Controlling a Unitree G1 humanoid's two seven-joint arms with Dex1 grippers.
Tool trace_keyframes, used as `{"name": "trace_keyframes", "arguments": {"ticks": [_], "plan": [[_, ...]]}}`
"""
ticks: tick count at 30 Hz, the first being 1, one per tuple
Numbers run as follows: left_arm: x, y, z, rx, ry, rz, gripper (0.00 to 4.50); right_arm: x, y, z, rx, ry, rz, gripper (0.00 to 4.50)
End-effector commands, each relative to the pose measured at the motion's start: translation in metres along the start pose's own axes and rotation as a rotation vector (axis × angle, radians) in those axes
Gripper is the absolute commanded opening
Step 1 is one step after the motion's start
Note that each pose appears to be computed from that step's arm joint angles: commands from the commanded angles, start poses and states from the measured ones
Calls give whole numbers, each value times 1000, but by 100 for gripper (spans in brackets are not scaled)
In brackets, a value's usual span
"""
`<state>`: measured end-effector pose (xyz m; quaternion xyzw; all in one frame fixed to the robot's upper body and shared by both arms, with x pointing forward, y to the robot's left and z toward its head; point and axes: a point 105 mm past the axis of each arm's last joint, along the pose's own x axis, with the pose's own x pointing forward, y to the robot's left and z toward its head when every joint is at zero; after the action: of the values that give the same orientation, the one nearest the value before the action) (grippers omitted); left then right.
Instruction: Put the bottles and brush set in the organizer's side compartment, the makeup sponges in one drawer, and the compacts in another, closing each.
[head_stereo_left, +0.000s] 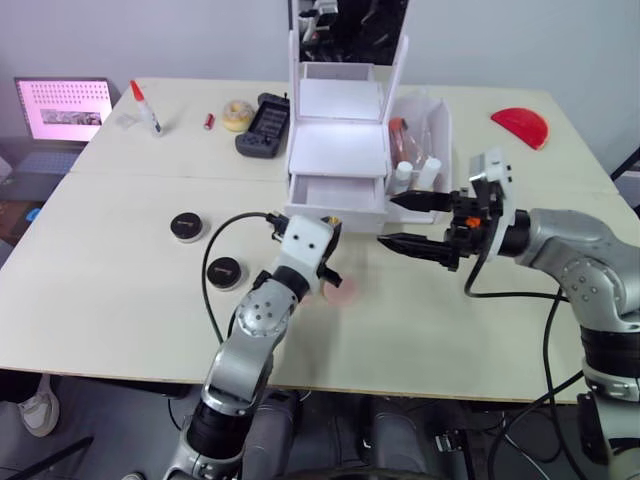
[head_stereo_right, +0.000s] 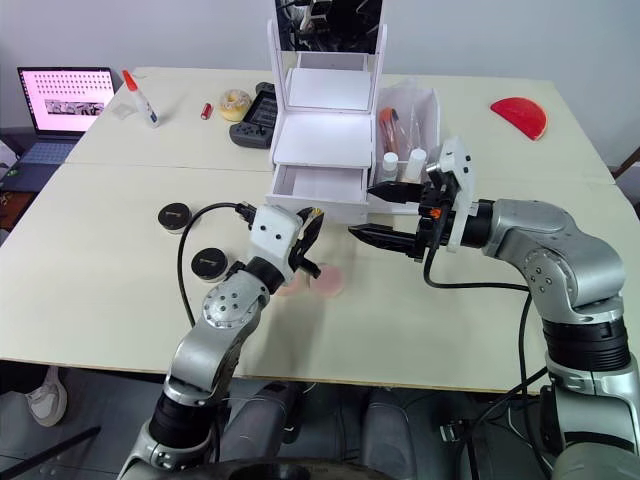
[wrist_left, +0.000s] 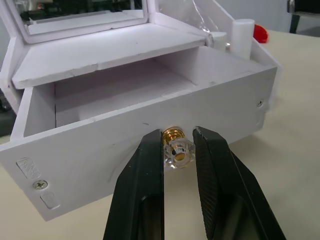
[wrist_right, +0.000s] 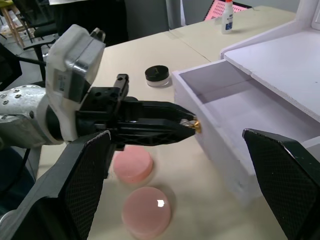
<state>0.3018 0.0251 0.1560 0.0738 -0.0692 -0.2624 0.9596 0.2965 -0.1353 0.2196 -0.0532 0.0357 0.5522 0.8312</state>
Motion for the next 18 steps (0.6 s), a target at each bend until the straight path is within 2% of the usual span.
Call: {"name": "trace_keyframes", "arguments": {"ticks": [1, 10, 18], "plan": [[-7, -25, 19, -26, -65, -137, 32, -2, 4, 18, -65, -42, 13, 450], [-6, -27, 17, -44, -51, -152, 32, -1, 5, 19, -66, -42, 19, 450], [-13, -22, 17, -28, -43, -164, 436, -2, 5, 19, -66, -42, 12, 450]]}}
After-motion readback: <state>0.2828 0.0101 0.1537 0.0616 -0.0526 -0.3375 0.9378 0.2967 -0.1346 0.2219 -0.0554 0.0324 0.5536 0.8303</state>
